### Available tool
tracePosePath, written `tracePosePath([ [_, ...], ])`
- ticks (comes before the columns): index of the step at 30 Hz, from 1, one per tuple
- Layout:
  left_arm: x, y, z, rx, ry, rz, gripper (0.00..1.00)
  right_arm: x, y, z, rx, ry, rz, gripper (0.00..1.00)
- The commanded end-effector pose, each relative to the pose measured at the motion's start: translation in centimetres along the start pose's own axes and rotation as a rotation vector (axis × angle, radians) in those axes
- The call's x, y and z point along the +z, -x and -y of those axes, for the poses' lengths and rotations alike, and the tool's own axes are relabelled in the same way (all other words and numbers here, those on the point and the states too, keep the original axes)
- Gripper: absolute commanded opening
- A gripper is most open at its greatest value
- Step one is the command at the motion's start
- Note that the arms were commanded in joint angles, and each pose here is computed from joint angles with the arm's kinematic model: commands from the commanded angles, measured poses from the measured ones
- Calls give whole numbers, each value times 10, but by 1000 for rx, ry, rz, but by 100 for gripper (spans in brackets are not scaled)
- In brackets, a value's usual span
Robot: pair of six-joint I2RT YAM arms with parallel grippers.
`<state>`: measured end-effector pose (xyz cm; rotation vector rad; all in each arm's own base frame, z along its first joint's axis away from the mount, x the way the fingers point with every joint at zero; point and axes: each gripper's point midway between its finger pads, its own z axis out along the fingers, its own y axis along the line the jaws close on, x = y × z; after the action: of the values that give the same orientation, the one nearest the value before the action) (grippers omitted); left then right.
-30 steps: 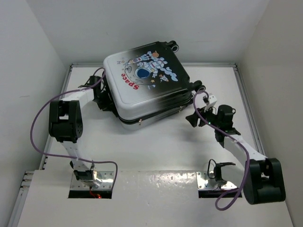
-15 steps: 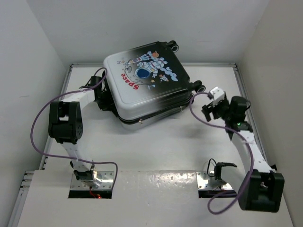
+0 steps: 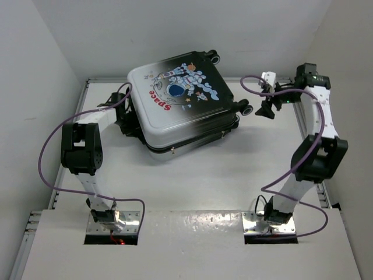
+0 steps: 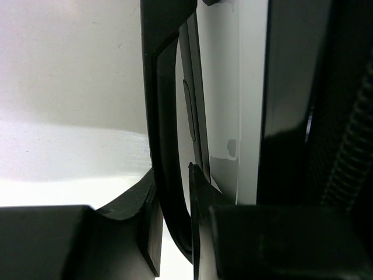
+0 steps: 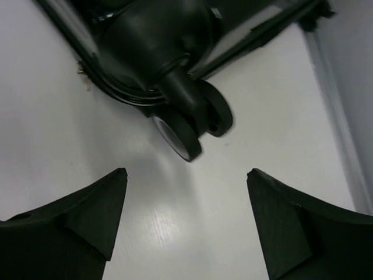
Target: Pack the luggage
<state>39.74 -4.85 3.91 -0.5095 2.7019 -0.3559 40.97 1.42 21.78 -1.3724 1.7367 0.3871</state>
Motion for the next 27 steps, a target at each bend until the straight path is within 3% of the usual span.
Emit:
tracePosePath([
  [1,17,-37,-66,93,198,-150,0,13,15,-53,-26,239,62,83],
  [12,16,-43,-66,91,190,-162,0,76,7,-4,-94,145,65,99],
  [15,16,-43,-66,91,190,-162,0,86,3,7,-105,120,39,99],
  [23,16,-39,-60,92,166,-150,0,65,-20,39,-51,-43,-99,99],
  [27,23,-35,-60,91,168,-156,0,58,-18,49,-85,-94,-67,99],
])
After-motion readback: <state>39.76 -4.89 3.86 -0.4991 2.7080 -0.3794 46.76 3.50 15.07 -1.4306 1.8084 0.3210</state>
